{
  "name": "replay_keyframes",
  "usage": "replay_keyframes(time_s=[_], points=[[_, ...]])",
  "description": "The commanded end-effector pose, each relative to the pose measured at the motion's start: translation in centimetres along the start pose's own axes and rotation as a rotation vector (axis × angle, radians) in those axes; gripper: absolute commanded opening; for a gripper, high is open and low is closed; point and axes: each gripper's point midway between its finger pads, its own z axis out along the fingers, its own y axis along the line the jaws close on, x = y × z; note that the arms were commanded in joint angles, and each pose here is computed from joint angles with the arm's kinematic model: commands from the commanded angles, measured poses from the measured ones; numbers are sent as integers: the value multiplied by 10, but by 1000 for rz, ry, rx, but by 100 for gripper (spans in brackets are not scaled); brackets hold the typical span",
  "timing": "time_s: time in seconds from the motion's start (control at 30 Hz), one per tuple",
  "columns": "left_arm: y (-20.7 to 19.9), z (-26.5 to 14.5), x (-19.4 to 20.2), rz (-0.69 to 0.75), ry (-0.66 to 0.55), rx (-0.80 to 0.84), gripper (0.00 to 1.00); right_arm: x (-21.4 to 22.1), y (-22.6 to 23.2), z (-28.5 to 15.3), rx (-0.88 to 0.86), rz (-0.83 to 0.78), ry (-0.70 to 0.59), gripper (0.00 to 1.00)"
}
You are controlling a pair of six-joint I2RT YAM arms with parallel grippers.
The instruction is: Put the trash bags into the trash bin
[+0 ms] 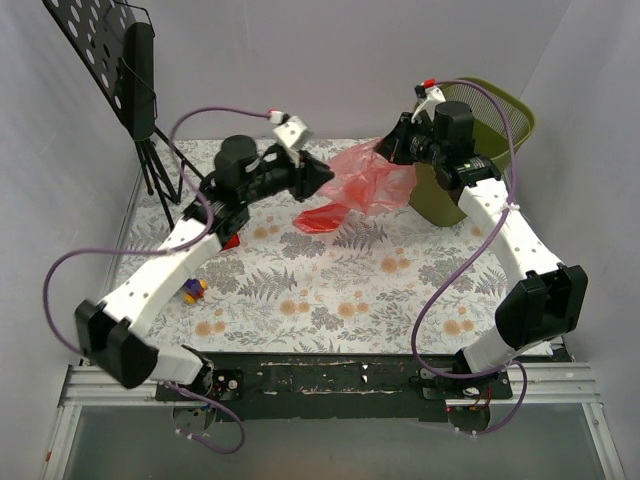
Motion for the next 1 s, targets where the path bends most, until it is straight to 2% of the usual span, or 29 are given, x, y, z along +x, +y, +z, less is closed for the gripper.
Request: replay_keyframes(time_s=[0.0, 0.13, 0.27, 0.4, 0.5, 0.6, 0.67, 0.77, 0.83, 0.9, 0.97], points=[[-62, 39, 56, -195, 202, 333, 27, -28, 7, -10, 18, 24, -83, 1], [-78, 67, 66, -21, 148, 384, 36, -33, 4, -12, 40, 45, -94, 1], [-70, 95, 73, 135, 95, 340, 45, -42, 1, -16, 66, 61, -113, 1], [-62, 113, 60, 296, -3, 249, 57, -41, 1, -19, 74, 82, -112, 1], [-56, 124, 59, 417, -54, 163, 61, -39, 1, -20, 71, 89, -107, 1], [-43, 137, 68, 508, -64, 82, 67, -39, 4, -24, 63, 90, -109, 1], [-34, 149, 77, 557, -46, 43, 67, -37, 7, -26, 56, 94, -106, 1], [-21, 168, 102, 616, 20, 19, 64, -38, 10, -30, 47, 101, -109, 1], [-12, 177, 118, 653, 63, -13, 56, -40, 10, -31, 47, 99, -117, 1], [2, 186, 125, 652, 92, -72, 42, -40, 9, -30, 49, 100, -120, 1], [12, 190, 127, 634, 123, -123, 21, -42, 6, -31, 57, 99, -128, 1]])
